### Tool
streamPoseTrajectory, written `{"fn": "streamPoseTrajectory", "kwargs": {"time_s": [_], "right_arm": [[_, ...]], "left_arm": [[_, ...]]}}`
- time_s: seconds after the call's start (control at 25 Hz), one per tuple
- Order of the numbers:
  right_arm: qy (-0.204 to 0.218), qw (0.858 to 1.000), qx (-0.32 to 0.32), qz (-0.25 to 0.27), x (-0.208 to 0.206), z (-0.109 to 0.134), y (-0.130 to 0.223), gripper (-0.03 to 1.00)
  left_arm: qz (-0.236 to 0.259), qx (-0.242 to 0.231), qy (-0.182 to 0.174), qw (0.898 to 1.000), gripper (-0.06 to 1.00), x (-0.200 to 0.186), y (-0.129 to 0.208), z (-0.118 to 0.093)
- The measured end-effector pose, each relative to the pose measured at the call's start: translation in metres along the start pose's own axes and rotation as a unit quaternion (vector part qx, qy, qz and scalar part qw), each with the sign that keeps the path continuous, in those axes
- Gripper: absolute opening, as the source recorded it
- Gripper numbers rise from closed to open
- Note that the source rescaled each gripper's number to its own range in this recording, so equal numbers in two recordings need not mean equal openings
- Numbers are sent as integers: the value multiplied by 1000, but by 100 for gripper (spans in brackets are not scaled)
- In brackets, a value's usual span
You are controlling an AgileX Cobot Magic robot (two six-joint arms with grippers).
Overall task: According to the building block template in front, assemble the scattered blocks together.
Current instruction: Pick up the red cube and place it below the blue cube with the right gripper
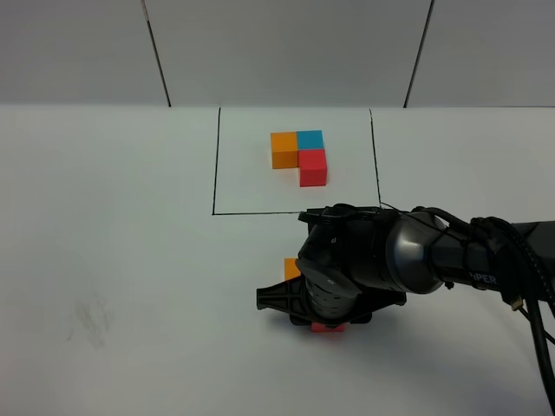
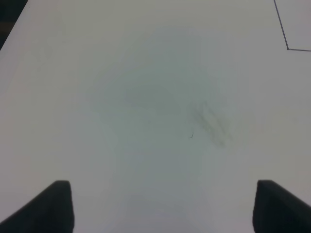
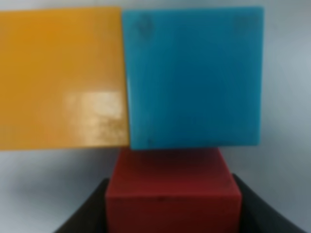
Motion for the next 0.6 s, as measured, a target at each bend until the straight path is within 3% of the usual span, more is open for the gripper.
{"fn": "streamPoseTrajectory", "kwargs": {"time_s": [0.6], "right_arm": [[12,1000,13,6,2,-2,0,20]], "left_arm": [[0,0,0,1000,65,0,0,0]]}}
Point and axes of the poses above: a point on each arm's last joint axis where the gripper is mounted, x pointing out along that axis toward the gripper, z along the wrist's bending axis when the last joint is at zero, y = z × x, the point moved 2 cm from there along x, pointing out along that axis toward the gripper, and after that the axes turned 11 degrees about -x, right-handed, at the moved point
